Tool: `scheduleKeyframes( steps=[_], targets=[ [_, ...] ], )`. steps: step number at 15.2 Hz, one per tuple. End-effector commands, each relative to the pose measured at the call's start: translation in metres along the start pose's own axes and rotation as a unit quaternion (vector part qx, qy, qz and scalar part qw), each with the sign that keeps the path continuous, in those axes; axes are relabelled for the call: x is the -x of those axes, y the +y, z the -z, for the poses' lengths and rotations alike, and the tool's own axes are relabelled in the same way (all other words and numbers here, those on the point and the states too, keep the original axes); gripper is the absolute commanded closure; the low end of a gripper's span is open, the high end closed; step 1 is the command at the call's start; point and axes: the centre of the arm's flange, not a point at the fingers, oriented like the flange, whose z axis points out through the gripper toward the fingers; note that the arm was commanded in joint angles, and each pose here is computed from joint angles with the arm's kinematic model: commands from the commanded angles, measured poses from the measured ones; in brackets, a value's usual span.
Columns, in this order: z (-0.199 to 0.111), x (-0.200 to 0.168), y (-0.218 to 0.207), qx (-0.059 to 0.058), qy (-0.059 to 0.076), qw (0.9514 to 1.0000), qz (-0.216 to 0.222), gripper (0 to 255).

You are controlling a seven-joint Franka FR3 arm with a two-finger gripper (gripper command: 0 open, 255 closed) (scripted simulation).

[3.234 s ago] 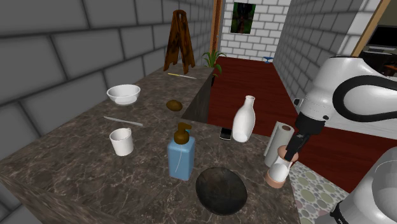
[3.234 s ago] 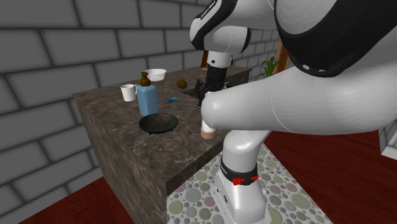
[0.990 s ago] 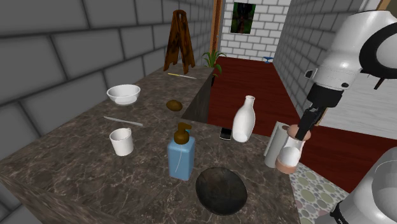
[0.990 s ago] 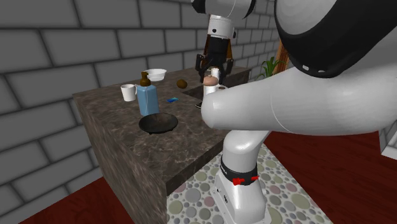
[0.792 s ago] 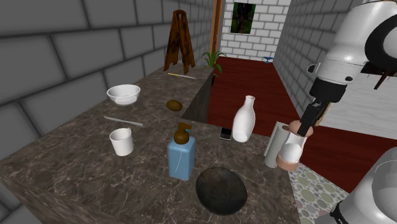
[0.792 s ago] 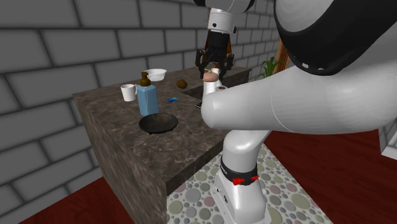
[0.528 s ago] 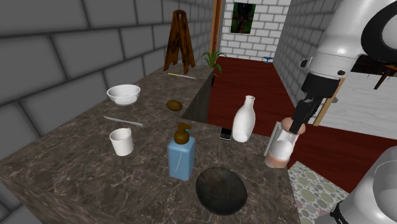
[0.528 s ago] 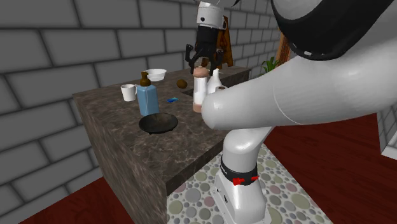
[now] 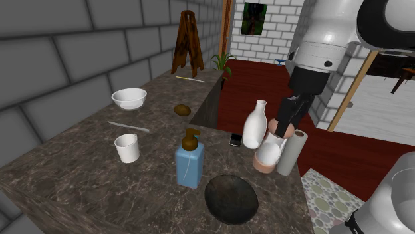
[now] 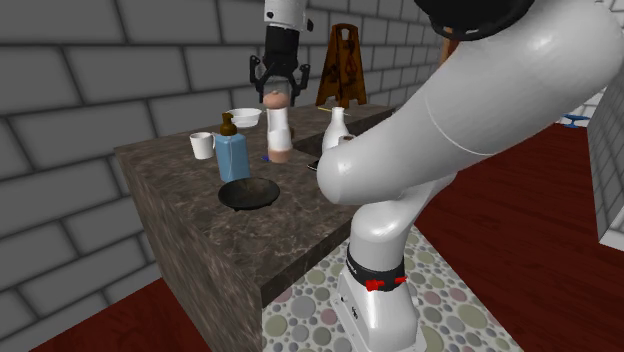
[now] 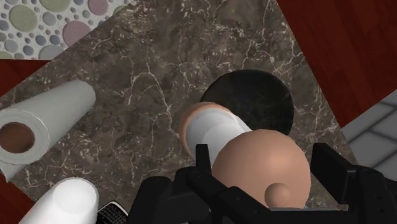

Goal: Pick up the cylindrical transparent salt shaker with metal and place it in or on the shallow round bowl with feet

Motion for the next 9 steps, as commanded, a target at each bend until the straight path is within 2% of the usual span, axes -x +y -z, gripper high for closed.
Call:
scheduleKeyframes(
  steps=[1,8,9],
  targets=[
    [0.004,-0.011,-0.021,-0.001,0.0,1.0,0.0,255],
    [0.018,-0.045,-0.104,-0.001,0.0,1.0,0.0,255],
    [0.012,-0.045,-0.103,-0.001,0.0,1.0,0.0,255]
  ],
)
